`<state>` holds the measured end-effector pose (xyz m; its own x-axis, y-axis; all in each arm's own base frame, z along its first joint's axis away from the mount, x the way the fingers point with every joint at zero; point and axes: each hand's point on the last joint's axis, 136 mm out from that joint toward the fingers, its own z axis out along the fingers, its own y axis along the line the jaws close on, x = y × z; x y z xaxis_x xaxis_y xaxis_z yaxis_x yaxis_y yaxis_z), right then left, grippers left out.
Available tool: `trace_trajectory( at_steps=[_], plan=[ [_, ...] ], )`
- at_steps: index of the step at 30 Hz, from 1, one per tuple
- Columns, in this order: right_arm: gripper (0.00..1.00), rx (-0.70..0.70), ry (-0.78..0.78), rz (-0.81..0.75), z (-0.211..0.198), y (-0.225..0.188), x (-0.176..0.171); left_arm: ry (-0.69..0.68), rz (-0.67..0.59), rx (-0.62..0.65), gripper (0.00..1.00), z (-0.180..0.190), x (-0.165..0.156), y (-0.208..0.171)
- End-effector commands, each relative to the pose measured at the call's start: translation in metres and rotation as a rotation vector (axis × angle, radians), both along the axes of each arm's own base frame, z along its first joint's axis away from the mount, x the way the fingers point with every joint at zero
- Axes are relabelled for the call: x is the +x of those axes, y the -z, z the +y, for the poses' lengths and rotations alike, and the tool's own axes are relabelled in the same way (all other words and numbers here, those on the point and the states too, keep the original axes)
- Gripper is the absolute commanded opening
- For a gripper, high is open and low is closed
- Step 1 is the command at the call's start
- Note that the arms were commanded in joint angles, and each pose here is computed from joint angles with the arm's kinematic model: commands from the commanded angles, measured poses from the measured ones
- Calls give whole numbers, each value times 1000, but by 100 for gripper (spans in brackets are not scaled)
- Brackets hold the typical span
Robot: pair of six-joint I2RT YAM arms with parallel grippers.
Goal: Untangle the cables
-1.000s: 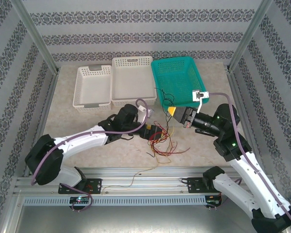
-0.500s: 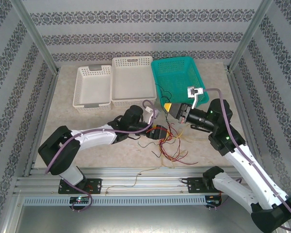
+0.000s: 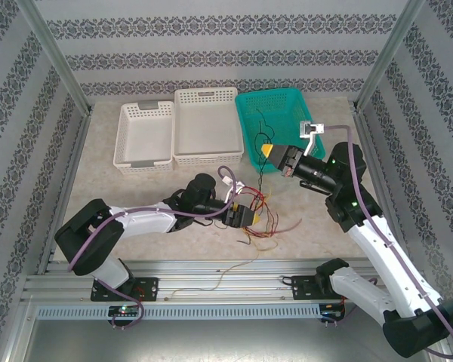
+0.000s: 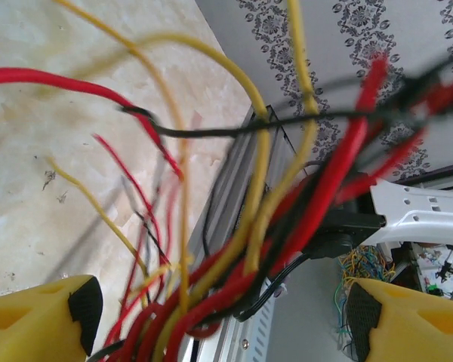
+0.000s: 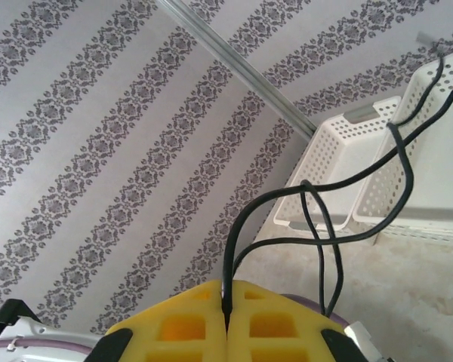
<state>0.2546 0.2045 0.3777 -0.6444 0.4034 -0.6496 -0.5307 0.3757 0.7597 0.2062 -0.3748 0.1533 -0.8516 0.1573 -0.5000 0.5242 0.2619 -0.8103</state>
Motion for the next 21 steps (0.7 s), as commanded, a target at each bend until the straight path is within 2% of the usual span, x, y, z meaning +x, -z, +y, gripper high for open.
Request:
trace_trajectory(
  at_steps=[1, 4, 9, 13, 15, 21],
  plan=[
    [0, 49, -61, -81, 8, -29, -11, 48, -71, -30, 81, -8, -4, -10],
    [0, 50, -88, -81, 13, -27, -16, 35, -91, -7, 69, -10, 3, -9],
    [0, 33, -76, -81, 10, -24, -20, 27, -116, 5, 36, -11, 7, -13],
    [0, 29, -71, -76, 8, -23, -21, 18, -122, 5, 17, -9, 7, -13],
    [0, 28, -65, -71, 7, -22, -20, 13, -125, 3, 2, -7, 6, -13],
    [0, 5, 25, -8, -8, -4, -3, -16, -154, 11, 0, 0, 6, -14]
  ],
)
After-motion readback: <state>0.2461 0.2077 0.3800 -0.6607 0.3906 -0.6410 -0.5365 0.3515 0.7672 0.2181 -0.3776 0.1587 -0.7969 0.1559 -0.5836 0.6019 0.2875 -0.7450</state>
